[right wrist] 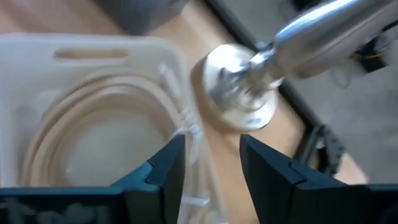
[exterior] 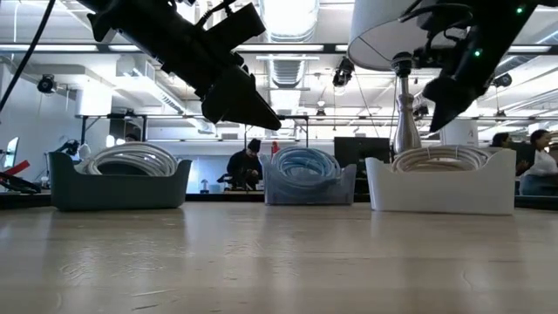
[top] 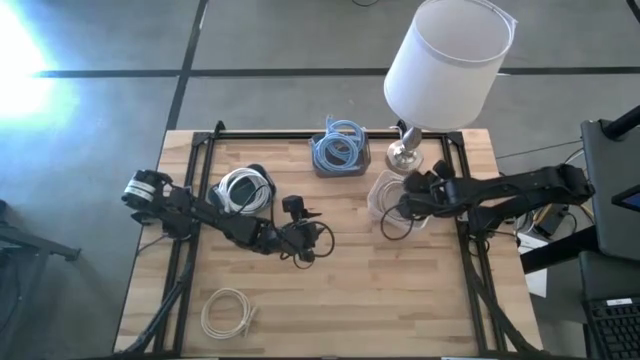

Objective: Sort HDMI cables
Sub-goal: Put the light brown HDMI cable into the white bin

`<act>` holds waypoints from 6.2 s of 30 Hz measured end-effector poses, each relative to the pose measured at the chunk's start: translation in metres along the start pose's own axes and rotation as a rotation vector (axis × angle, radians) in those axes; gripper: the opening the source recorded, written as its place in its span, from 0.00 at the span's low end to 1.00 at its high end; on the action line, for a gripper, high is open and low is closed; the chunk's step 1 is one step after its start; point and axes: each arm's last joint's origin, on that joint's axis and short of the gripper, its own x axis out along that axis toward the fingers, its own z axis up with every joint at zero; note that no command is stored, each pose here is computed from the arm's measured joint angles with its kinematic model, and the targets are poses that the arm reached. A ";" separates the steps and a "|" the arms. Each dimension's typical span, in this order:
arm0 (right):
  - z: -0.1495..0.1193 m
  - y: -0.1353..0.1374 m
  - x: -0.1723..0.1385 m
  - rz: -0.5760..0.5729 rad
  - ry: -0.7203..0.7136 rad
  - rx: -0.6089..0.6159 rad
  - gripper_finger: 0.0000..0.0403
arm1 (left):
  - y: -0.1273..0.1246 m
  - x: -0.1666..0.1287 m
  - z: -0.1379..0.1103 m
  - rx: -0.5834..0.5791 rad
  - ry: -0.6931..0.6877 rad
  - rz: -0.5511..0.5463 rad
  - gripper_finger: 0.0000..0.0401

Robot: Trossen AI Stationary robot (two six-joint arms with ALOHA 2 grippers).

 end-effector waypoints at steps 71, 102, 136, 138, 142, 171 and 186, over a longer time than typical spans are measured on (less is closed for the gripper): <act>0.078 0.086 -0.010 0.832 -0.555 0.037 0.29 | 0.008 -0.048 0.023 -0.002 0.217 0.333 0.06; 0.094 0.116 0.002 0.799 -0.368 0.028 0.29 | 0.019 -0.027 0.024 -0.037 0.152 0.446 0.06; 0.094 0.117 0.003 0.812 -0.398 -0.043 0.16 | 0.017 -0.024 0.031 -0.098 0.107 0.392 0.09; 0.094 0.116 0.003 0.811 -0.395 -0.046 0.15 | 0.017 -0.024 0.030 -0.107 0.103 0.392 0.12; 0.093 0.112 0.001 0.786 -0.380 -0.056 0.15 | 0.016 -0.024 0.030 -0.124 0.099 0.368 0.19; 0.074 0.025 -0.046 0.585 -0.322 0.122 0.04 | 0.014 -0.022 0.028 -0.137 0.112 0.317 0.39; 0.069 0.112 -0.006 0.727 -0.196 -0.278 0.16 | 0.014 -0.022 0.027 -0.121 0.122 0.288 0.39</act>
